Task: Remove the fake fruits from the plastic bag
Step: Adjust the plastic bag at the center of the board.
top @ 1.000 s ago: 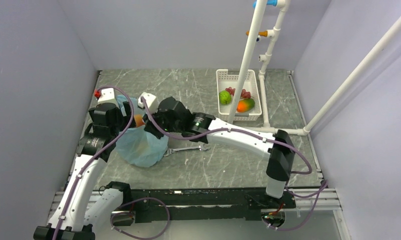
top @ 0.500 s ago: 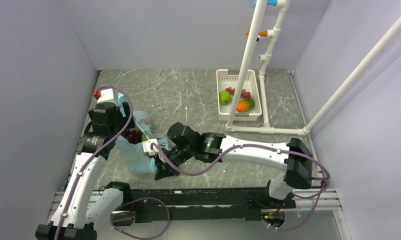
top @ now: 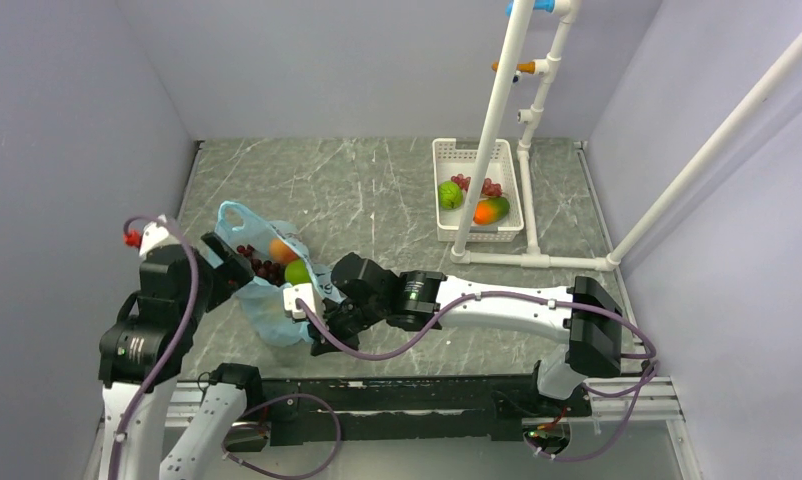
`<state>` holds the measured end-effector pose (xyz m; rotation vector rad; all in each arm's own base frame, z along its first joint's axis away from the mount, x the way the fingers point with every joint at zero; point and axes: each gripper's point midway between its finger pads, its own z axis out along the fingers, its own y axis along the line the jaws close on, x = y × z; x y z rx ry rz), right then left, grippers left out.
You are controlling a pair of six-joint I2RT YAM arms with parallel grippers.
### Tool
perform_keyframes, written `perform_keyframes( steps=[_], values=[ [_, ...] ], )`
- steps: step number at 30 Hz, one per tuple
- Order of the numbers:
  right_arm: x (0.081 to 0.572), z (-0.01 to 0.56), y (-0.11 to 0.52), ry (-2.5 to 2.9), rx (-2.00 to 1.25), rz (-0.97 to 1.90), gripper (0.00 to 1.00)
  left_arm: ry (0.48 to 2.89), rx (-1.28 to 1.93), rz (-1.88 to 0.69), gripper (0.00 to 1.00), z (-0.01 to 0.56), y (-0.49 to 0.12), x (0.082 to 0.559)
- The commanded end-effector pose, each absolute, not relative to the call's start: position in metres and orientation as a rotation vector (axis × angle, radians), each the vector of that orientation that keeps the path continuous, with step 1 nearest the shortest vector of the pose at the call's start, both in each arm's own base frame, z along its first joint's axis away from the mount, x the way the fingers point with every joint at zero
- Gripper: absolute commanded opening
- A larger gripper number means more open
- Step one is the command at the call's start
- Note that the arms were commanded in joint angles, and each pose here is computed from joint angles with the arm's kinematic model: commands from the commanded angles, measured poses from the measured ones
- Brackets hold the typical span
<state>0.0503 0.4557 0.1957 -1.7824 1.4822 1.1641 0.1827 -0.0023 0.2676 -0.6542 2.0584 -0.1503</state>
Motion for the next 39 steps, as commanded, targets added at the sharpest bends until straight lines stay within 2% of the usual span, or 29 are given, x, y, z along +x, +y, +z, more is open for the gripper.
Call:
perform_keyframes(
  steps=[1,3,5,9,12,16,22,23,25,26,29,31,36,38,39],
  values=[
    [0.057,0.218,0.463,1.396,-1.734,1.151,0.0,2.106,-1.033,-0.246,0.92,0.235,-0.009,0.147],
    [0.058,0.221,0.462,1.391,-1.722,1.151,0.0,2.098,-1.152,-0.299,0.86,0.226,-0.015,0.141],
    [0.056,0.223,0.462,1.387,-1.721,1.16,0.0,2.068,-1.149,-0.419,0.86,0.227,-0.029,0.151],
    [0.051,0.23,0.46,1.371,-1.719,1.183,0.0,1.975,-1.254,-0.525,0.97,0.229,-0.035,0.165],
    [0.047,0.236,0.458,1.353,-1.713,1.191,0.0,1.953,-1.341,-0.557,0.99,0.219,-0.039,0.176],
    [0.041,0.242,0.455,1.335,-1.706,1.204,0.0,1.987,-1.454,-0.621,0.93,0.202,-0.053,0.184],
    [0.03,0.233,0.455,1.325,-1.766,1.185,0.02,2.022,-1.484,-0.755,0.9,0.19,-0.074,0.201],
    [0.031,0.227,0.456,1.343,-1.778,1.162,0.02,2.037,-1.478,-0.772,0.87,0.187,-0.078,0.202],
    [0.035,0.22,0.458,1.372,-1.779,1.109,0.03,2.071,-1.457,-0.791,0.67,0.18,-0.083,0.201],
    [0.037,0.217,0.459,1.391,-1.774,1.084,0.05,2.082,-1.449,-0.795,0.58,0.177,-0.084,0.2],
    [0.043,0.22,0.458,1.409,-1.728,1.056,0.22,2.089,-1.416,-0.765,0.45,0.169,-0.079,0.193],
    [0.041,0.229,0.454,1.381,-1.707,1.089,0.33,2.069,-1.331,-0.74,0.32,0.172,-0.073,0.191],
    [0.042,0.265,0.44,1.283,-1.616,1.2,0.81,2.041,-1.091,-0.648,0.01,0.179,-0.059,0.188],
    [0.038,0.282,0.434,1.24,-1.604,1.241,0.95,2.03,-0.974,-0.628,0.0,0.183,-0.057,0.187],
    [0.035,0.288,0.432,1.219,-1.605,1.257,0.98,2.006,-0.923,-0.631,0.0,0.188,-0.057,0.189]
  ],
)
